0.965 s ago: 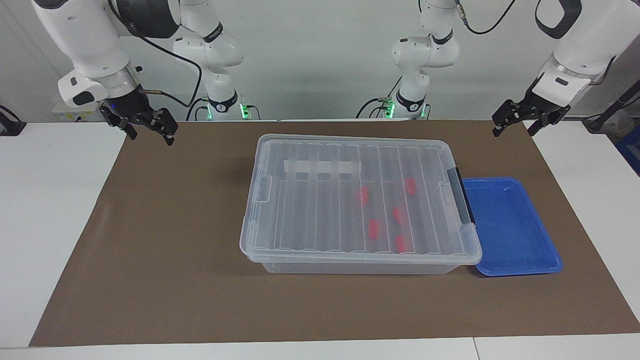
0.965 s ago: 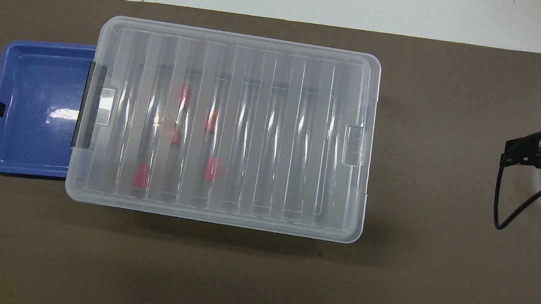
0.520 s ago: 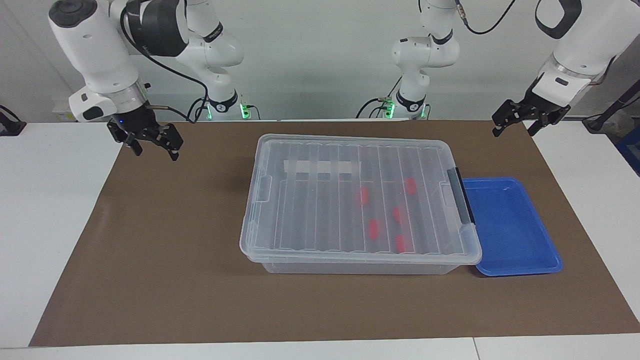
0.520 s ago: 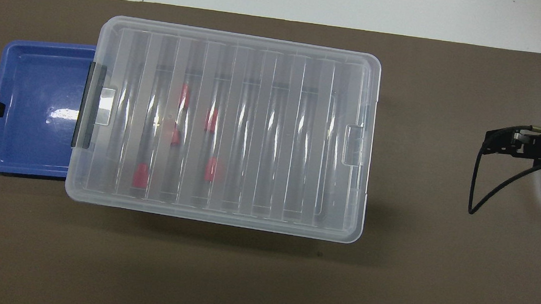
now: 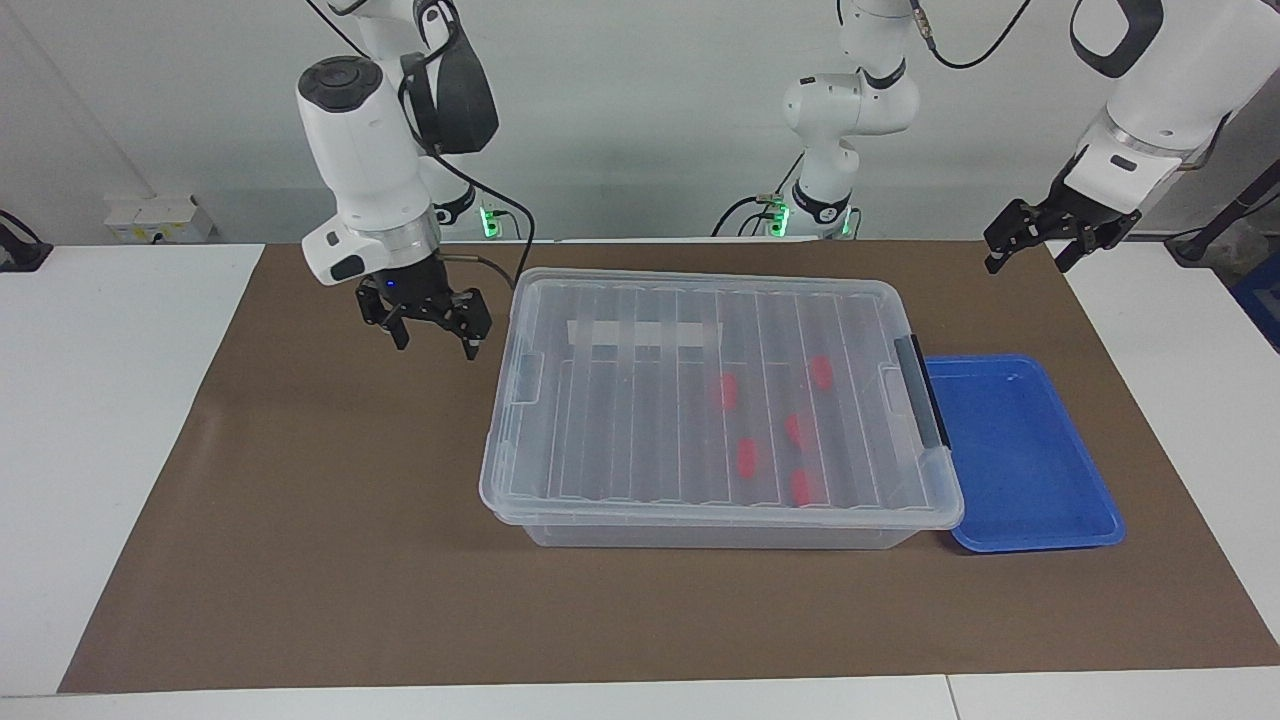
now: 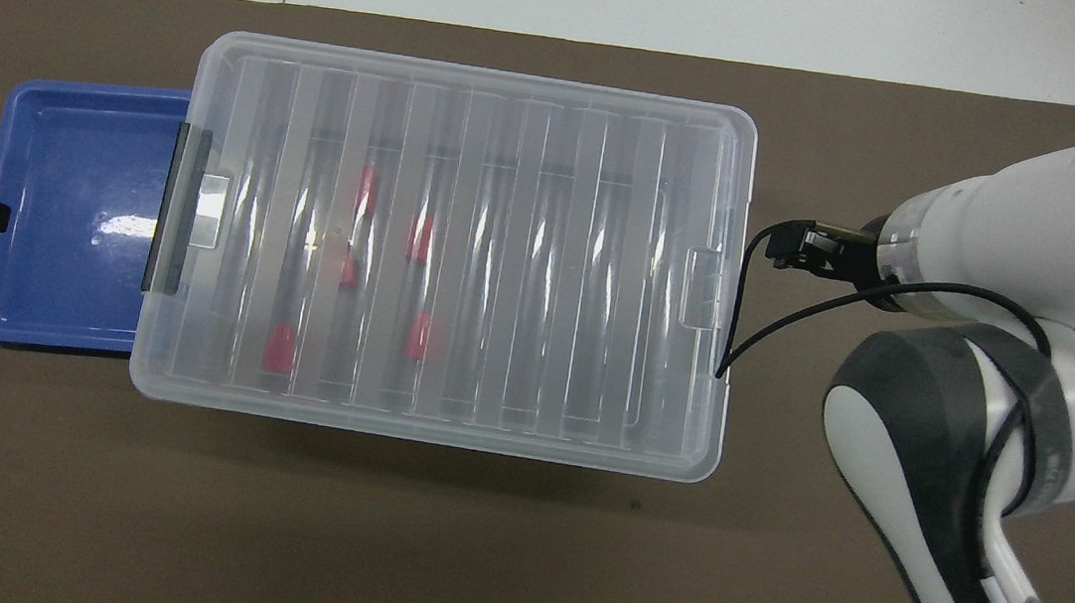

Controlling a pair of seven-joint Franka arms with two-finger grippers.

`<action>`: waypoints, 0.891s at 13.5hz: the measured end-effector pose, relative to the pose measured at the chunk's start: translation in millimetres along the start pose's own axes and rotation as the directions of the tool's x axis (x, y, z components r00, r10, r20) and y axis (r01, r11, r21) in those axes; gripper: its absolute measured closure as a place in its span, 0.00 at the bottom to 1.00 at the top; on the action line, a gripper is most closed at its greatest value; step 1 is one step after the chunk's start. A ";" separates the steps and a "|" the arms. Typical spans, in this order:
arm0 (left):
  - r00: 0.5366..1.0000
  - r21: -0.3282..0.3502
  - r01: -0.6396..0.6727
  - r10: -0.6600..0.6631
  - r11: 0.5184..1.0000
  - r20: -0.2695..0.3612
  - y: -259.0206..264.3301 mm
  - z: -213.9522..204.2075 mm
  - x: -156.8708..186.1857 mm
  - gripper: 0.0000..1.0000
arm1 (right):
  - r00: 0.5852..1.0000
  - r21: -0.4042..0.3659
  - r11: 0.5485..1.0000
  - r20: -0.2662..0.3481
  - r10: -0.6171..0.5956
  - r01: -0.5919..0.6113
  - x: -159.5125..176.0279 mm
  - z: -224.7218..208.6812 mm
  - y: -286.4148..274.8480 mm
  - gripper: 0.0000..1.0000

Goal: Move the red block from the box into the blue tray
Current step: 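Slide the lid with the right gripper while the left gripper reaches the box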

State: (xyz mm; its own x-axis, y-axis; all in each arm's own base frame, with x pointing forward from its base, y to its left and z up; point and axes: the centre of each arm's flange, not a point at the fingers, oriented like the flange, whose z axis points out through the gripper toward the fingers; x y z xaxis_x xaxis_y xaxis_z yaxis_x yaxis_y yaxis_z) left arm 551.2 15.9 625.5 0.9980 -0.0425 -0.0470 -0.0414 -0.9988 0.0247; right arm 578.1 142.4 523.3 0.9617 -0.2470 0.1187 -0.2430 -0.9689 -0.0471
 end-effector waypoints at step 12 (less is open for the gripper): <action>1.000 0.000 0.000 0.000 1.000 0.000 0.0 0.0 0.0 0.00 | 0.993 -0.038 0.996 0.084 -0.079 0.083 -60.8 52.5 -25.6 0.01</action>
State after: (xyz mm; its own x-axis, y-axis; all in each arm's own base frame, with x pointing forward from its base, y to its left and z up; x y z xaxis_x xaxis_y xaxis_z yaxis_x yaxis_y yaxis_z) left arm 551.2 15.9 625.4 0.9980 -0.0425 -0.0470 -0.0414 -0.9988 0.0247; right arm 532.4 183.1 465.2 0.9852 -0.1670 0.0381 -0.1671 -0.9859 0.0002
